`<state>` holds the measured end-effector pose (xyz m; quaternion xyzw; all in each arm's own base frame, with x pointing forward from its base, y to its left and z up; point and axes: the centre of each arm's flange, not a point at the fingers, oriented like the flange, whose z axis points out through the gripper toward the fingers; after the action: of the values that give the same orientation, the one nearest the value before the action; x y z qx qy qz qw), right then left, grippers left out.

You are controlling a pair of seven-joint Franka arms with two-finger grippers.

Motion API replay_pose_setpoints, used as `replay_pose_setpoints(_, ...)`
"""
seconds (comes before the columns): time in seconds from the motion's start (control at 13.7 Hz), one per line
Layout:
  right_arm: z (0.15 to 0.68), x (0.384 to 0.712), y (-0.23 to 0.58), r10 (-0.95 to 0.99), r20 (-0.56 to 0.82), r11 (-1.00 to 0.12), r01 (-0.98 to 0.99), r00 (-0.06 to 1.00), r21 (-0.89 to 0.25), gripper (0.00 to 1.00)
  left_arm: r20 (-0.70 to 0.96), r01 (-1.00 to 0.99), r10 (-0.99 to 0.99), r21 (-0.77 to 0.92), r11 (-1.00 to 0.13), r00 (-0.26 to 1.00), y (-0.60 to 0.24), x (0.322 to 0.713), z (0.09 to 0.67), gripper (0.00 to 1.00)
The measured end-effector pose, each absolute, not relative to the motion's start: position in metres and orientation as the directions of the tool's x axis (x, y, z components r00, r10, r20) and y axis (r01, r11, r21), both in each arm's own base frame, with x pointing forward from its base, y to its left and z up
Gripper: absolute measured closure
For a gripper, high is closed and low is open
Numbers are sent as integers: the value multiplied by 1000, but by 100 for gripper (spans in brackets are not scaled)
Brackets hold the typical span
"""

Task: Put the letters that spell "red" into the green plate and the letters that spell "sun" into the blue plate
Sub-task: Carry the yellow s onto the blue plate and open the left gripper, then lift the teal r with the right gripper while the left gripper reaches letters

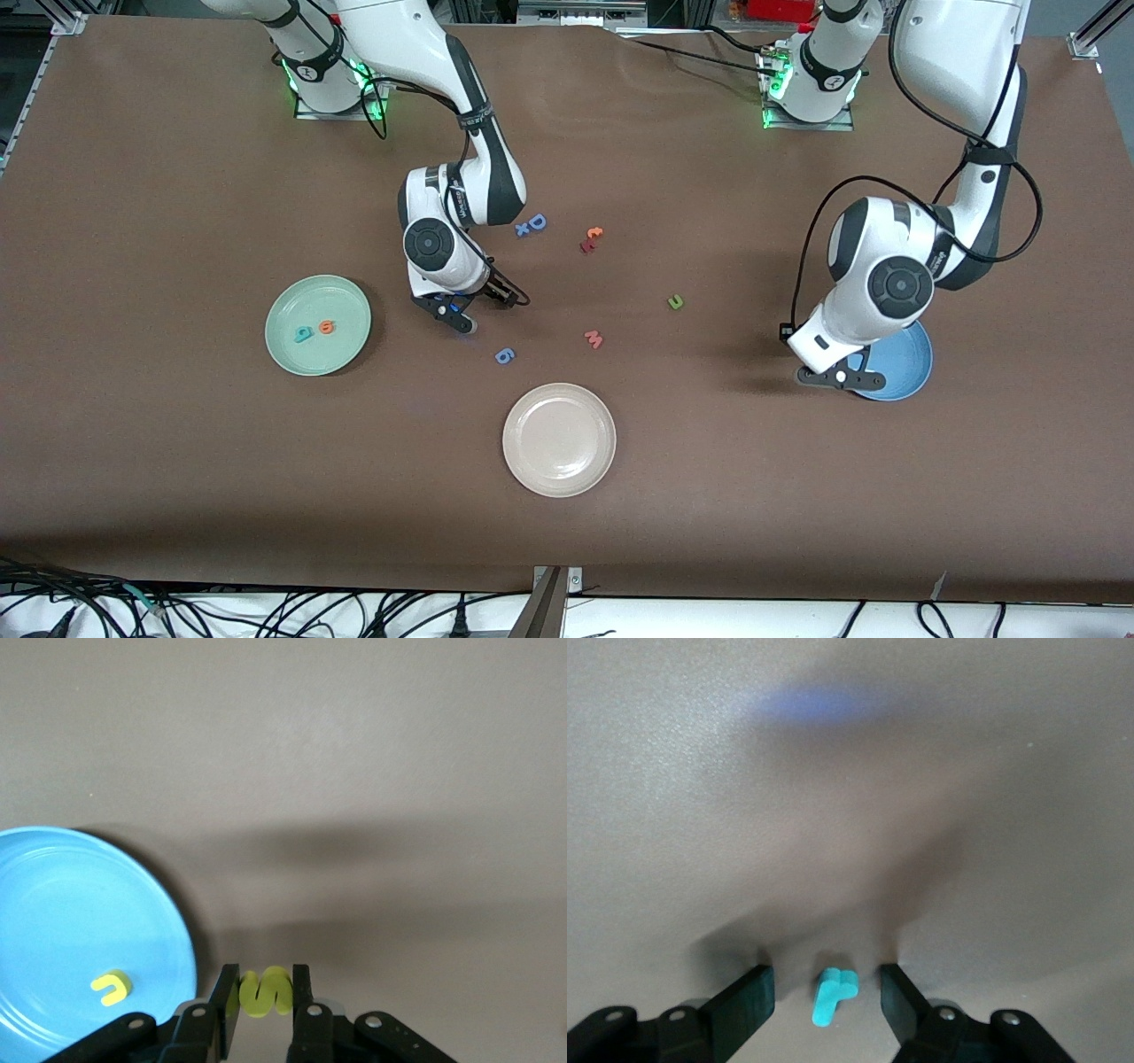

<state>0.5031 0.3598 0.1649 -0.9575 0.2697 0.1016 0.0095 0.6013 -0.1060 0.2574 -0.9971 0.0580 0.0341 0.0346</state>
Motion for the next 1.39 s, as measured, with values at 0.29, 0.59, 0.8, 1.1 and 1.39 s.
replay_pose_setpoints(0.29, 163, 501, 360, -514, -202, -855, -518, 834, 39, 59, -71, -164, -160, -46, -985, 984, -36, 583, 249, 72)
replay_pose_setpoints(0.59, 163, 501, 360, -514, -201, -855, -517, 834, 39, 60, -63, -200, -197, -33, -979, 978, 15, 567, 249, 72)
replay_pose_setpoints(0.8, 163, 501, 360, -514, -201, -855, -517, 834, 39, 63, -60, -229, -228, -16, -973, 972, 43, 560, 245, 72)
replay_pose_setpoints(1.1, 162, 501, 360, -514, -201, -855, -518, 834, 39, 68, -40, -248, -247, -16, -969, 968, 41, 559, 237, 67)
replay_pose_setpoints(1.39, 162, 500, 360, -514, -202, -855, -517, 834, 40, 75, -34, -251, -250, -18, -968, 968, 39, 561, 236, 27)
